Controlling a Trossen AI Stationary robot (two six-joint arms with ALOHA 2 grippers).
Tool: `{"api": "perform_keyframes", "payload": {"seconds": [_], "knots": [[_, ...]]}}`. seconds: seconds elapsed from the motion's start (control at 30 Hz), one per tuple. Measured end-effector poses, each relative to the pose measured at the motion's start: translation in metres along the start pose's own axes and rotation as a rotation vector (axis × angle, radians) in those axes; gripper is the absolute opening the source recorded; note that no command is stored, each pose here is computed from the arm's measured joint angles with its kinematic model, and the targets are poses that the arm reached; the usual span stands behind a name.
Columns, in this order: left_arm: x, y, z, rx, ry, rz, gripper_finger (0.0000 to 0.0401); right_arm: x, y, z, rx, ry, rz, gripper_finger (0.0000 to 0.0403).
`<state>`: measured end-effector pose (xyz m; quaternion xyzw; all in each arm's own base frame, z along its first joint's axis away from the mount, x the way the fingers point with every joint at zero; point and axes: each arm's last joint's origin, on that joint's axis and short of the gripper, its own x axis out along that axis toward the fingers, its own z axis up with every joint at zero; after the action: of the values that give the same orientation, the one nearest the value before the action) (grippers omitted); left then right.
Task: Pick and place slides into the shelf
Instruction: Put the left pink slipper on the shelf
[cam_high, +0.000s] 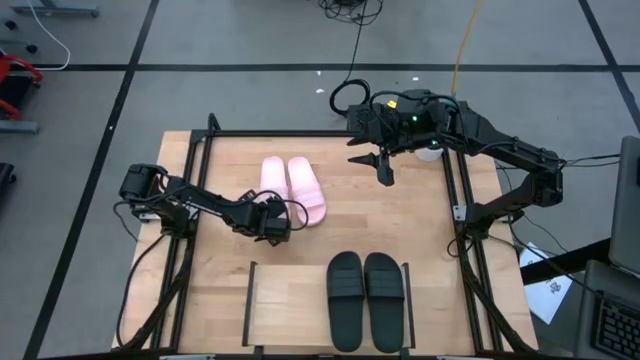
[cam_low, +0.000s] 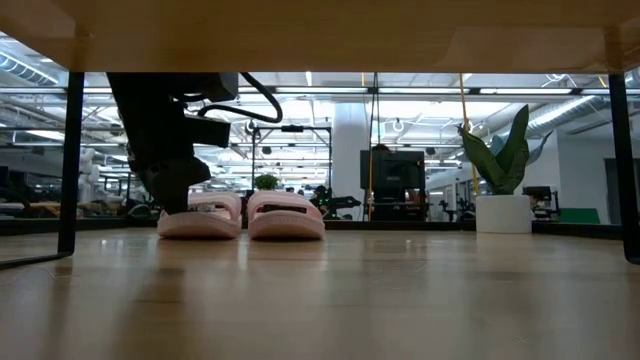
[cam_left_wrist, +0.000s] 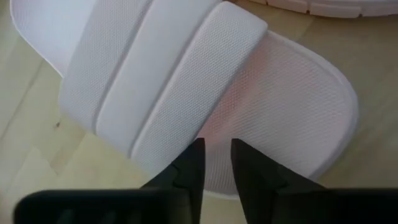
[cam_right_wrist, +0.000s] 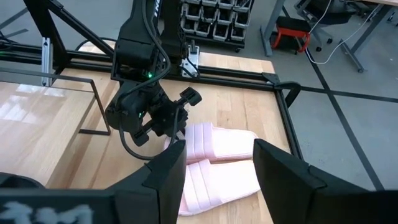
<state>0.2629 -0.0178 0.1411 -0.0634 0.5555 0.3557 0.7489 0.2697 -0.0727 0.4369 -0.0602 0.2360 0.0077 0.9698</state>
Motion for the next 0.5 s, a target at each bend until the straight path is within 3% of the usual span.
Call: {"api": "perform_keyframes", "payload": {"seconds": [0.27,0.5], "knots": [[-0.01,-0.002,0.01,-0.045,-0.035,-0.041,0.0155,0.0,0.0,-0.001,-0.015,0.006,0.002,0.0178],[-0.02,-0.002,0.018,-0.021,-0.06,-0.054,0.0172,0.0,0.0,-0.001,-0.017,0.007,0.002,0.0178]]}}
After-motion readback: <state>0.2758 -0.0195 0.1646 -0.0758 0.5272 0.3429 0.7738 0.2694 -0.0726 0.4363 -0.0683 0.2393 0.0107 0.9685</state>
